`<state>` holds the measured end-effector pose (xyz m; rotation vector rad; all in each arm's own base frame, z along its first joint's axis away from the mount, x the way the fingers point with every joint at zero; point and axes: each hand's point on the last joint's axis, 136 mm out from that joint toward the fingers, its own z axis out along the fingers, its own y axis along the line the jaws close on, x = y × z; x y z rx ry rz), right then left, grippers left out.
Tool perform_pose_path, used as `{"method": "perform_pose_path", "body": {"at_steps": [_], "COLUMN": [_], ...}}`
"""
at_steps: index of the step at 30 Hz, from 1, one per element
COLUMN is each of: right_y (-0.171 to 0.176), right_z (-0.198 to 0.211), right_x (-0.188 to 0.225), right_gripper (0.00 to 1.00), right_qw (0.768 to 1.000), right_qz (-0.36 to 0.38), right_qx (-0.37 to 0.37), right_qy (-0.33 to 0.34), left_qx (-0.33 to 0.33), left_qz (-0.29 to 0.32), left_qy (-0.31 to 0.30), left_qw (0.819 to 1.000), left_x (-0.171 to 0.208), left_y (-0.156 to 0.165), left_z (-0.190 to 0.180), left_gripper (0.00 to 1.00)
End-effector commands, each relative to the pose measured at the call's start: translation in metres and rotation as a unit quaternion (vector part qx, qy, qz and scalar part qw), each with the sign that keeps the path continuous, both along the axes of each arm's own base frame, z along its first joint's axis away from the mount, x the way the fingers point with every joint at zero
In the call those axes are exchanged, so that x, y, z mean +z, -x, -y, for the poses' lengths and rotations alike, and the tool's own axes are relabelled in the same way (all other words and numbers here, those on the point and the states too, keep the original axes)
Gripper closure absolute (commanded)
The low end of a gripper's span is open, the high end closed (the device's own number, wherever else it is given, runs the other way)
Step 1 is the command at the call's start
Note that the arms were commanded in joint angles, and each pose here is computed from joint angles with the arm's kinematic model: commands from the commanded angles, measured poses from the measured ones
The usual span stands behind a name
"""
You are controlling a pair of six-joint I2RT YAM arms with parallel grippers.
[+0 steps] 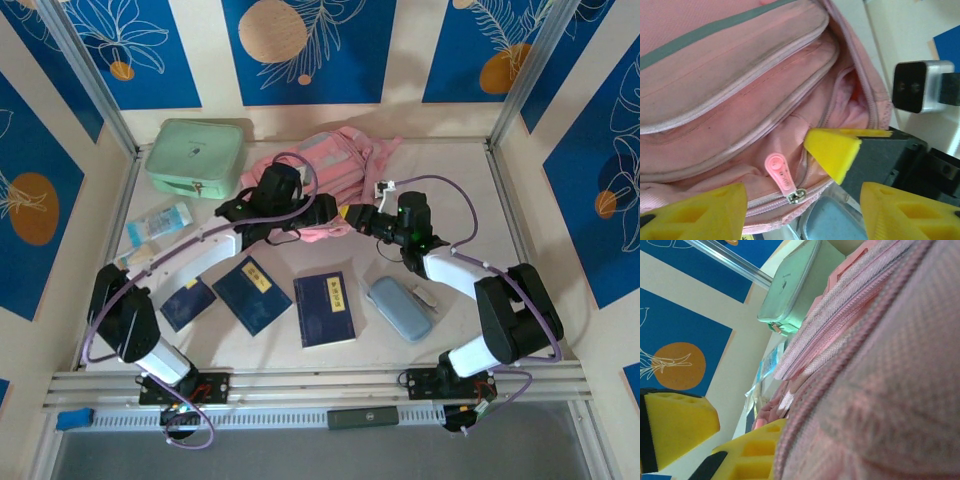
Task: Pack the student bag
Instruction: Unzip the student bag at the center of the table.
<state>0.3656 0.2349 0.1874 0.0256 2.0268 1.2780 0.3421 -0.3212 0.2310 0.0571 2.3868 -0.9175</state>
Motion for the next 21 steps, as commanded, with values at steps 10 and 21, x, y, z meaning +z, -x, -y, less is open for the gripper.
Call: {"method": "perform_pose_path", "body": {"at_steps": [10, 21], "right_y": [-0.010, -0.010], "right_z": [-0.011, -0.013], "right_x": [0.064, 0.065], "right_gripper": [1.00, 1.00], "right_qw": [0.990, 0.989], "right_qz": [0.141, 0.149], "right_qx": [-0.002, 0.002], "right_qy": [0.008, 0.014], "left_qx": [0.012, 0.033], "left_qz": [-0.071, -0.063], "left_qy": [-0.015, -0.024], "left_qw": [0.997, 0.997], "left_x": [-0.032, -0.045], "left_y": [-0.016, -0.036], "left_z": [0.017, 0.026], "left_gripper": [0.50, 0.72]}}
